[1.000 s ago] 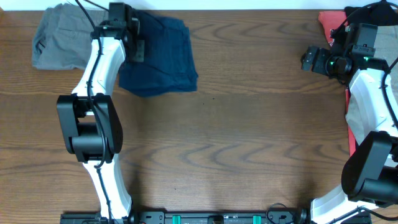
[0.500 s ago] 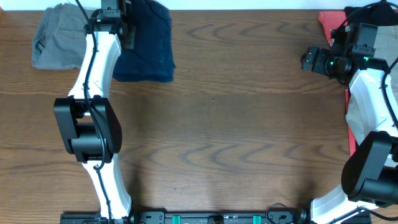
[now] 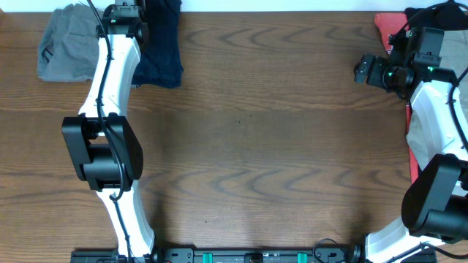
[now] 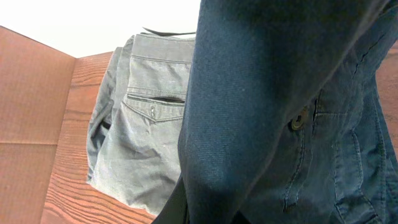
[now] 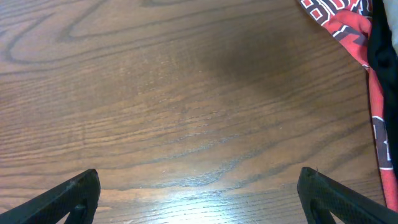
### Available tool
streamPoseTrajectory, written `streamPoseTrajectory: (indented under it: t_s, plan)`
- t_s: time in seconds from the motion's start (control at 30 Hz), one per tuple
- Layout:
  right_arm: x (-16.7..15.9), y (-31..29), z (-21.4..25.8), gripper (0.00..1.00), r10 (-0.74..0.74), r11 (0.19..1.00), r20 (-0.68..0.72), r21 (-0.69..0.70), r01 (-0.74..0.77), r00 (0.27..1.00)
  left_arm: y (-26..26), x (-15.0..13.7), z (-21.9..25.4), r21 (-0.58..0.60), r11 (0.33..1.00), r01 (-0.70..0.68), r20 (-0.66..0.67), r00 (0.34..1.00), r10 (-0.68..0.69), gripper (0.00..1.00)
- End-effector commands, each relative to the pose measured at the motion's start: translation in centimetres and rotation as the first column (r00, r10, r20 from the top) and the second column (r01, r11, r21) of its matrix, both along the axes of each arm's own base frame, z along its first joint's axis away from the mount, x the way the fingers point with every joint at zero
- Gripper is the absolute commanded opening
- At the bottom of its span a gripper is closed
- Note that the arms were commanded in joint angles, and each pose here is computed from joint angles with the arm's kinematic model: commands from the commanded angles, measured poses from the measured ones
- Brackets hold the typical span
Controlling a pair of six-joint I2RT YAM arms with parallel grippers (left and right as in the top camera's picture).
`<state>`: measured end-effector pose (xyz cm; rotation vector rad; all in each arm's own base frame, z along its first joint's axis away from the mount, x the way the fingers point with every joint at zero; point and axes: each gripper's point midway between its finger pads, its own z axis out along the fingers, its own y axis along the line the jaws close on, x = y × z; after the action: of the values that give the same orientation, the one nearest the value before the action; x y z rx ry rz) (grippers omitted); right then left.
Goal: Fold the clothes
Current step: 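Carry the folded shorts to the upper left onto the grey stack, then lower the shorts onto the grey stack and open the left gripper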
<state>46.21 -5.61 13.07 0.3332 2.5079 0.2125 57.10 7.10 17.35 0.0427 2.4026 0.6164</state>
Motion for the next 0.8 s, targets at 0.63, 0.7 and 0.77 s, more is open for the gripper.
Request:
streamPoseTrajectory:
  t_s: [0.63, 0.7, 0.77]
  plan:
    - [0.2, -0.4, 1.6, 0.99, -0.014, 1.0, 0.036, -0.003, 0.014, 0.999, 2.7, 0.2, 5.4, 0.11, 0.987, -0.113, 0.116, 0.988, 0.1, 0.06]
    - [0.2, -0.4, 1.6, 0.99, -0.014, 1.0, 0.036, -0.003, 0.014, 0.999, 2.7, 0.0, 6.0, 0.109, 0.987, -0.114, 0.127, 0.987, 0.1, 0.06]
    - [0.2, -0.4, 1.6, 0.99, -0.014, 1.0, 0.036, -0.003, 0.014, 0.999, 2.6, -0.1, 6.7, 0.107, 0.988, -0.114, 0.139, 0.985, 0.099, 0.06]
